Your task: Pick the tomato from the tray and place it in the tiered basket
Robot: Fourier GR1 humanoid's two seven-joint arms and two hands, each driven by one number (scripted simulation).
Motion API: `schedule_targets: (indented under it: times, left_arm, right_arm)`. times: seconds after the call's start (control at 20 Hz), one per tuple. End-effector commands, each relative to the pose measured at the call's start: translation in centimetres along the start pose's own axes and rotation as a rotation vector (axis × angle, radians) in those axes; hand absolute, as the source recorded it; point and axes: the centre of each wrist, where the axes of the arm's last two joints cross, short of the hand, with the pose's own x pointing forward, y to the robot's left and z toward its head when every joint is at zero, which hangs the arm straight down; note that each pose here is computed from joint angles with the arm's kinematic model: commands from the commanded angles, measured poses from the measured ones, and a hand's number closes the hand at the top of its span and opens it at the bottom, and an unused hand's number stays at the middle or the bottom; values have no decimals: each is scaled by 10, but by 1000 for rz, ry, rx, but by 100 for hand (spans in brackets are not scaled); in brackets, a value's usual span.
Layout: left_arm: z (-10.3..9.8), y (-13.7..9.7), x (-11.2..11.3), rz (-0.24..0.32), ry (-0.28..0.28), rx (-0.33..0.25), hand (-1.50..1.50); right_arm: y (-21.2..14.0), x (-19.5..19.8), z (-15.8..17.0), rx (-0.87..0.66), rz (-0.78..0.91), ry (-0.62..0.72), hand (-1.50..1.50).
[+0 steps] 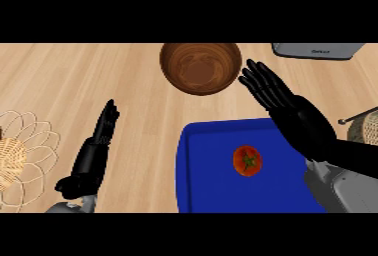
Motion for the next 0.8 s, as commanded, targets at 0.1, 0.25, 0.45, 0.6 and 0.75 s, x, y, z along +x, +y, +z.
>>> schedule_targets:
  times: [0.1,0.25,0.45,0.6,0.75]
  left_arm:
    - [-13,56,2,-141,55,136,0]
    - [-9,102,-8,-306,116,223,0]
    - [10,91,-24,-260,203,224,0]
    - [-2,104,-15,-271,209,202,0]
    - [-6,102,-22,-279,216,166,0]
  right_arm:
    - [2,-18,31,-373,33,29,150]
    - [-19,-37,76,-759,63,79,150]
    - [-37,-72,157,-1230,228,414,-150]
    - [3,-76,173,-1379,312,395,-150]
    - [43,-52,183,-1387,369,400,-150]
